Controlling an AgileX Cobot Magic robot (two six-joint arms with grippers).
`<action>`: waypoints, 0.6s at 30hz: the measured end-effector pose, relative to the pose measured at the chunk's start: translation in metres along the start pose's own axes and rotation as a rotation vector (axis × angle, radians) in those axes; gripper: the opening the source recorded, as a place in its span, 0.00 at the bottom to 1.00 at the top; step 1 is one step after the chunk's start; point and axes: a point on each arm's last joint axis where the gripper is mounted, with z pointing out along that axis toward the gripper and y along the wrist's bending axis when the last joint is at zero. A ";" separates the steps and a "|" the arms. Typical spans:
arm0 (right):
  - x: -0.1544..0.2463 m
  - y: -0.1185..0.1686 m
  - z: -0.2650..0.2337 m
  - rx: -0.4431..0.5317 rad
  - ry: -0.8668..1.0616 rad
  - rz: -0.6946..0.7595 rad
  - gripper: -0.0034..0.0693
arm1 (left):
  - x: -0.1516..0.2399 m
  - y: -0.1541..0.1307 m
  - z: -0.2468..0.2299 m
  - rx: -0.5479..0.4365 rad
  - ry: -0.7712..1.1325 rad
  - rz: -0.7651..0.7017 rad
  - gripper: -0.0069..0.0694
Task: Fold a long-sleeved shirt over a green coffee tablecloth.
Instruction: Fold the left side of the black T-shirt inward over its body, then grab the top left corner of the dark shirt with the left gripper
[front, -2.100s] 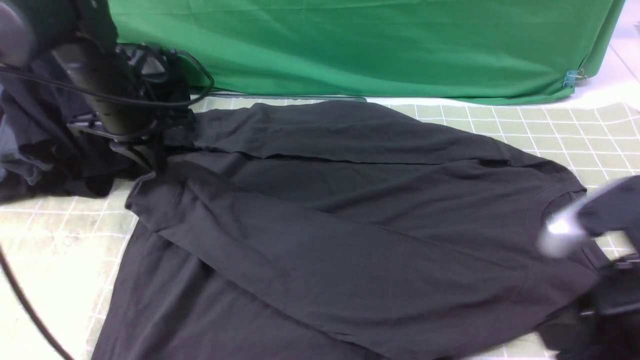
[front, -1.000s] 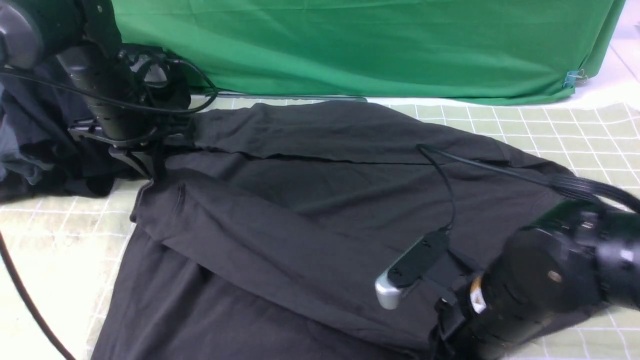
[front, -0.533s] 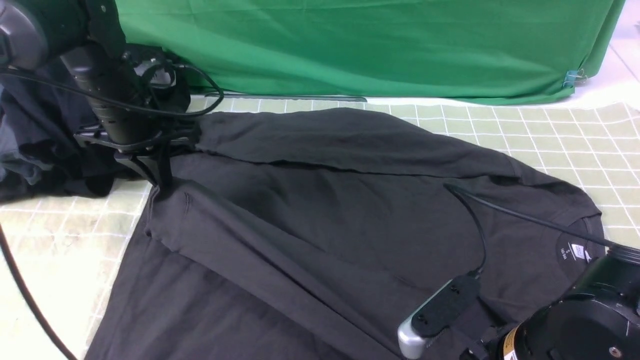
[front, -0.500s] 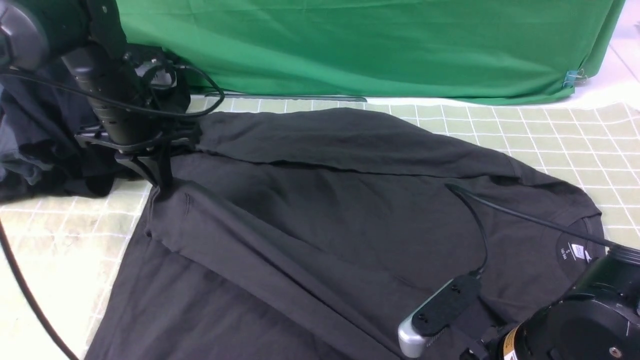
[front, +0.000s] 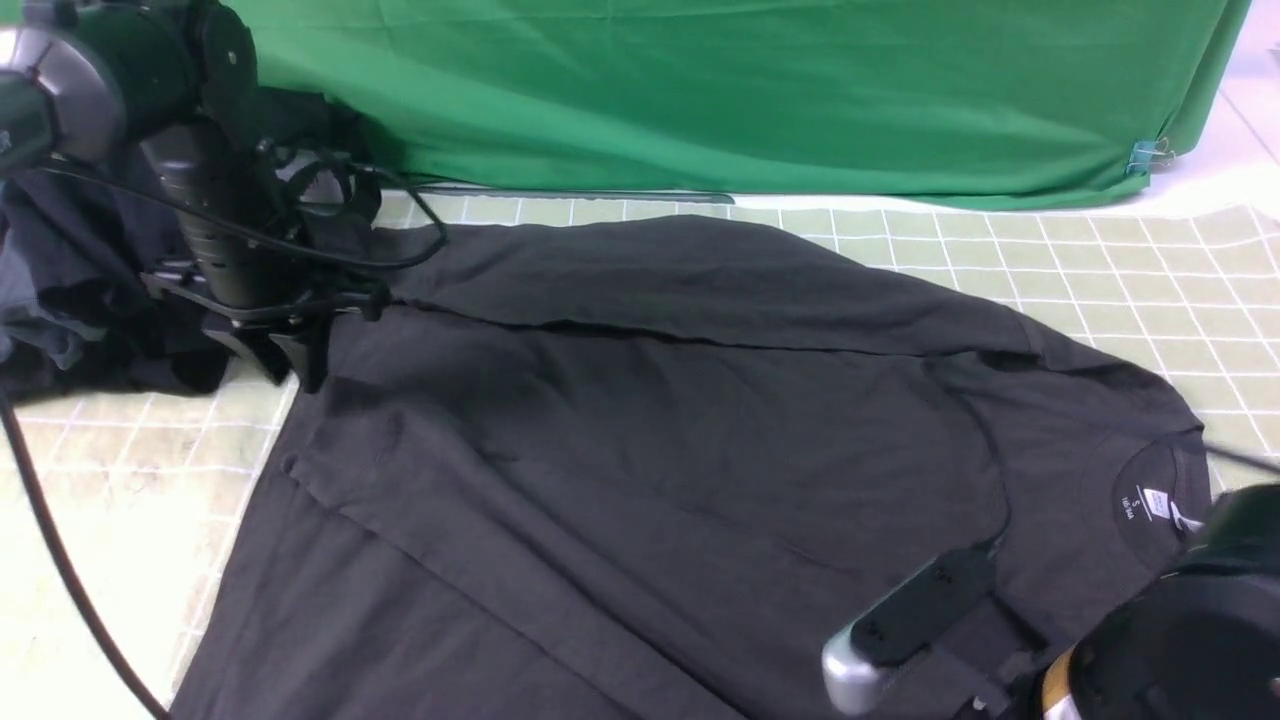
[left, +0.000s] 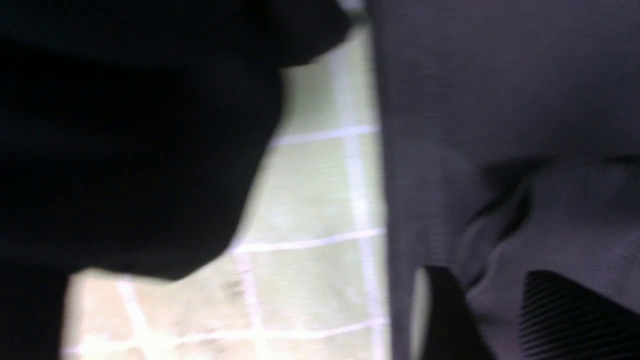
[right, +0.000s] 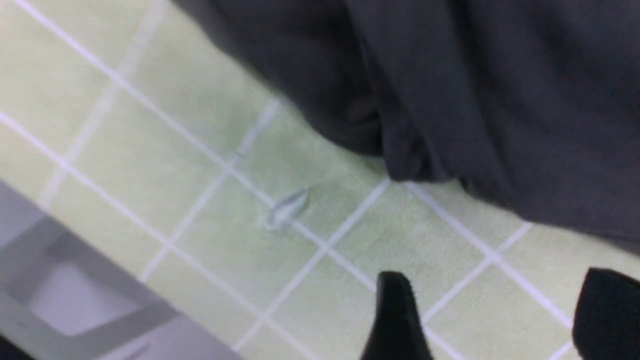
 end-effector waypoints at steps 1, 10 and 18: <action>0.000 0.000 -0.002 -0.002 -0.007 0.000 0.65 | 0.000 0.000 0.000 -0.003 -0.001 0.001 0.46; 0.008 0.003 -0.055 -0.059 -0.290 0.000 0.64 | -0.040 -0.009 -0.034 0.205 -0.277 -0.359 0.70; 0.005 0.004 -0.057 -0.067 -0.337 0.003 0.64 | -0.061 -0.021 0.034 0.322 -0.250 -0.566 0.70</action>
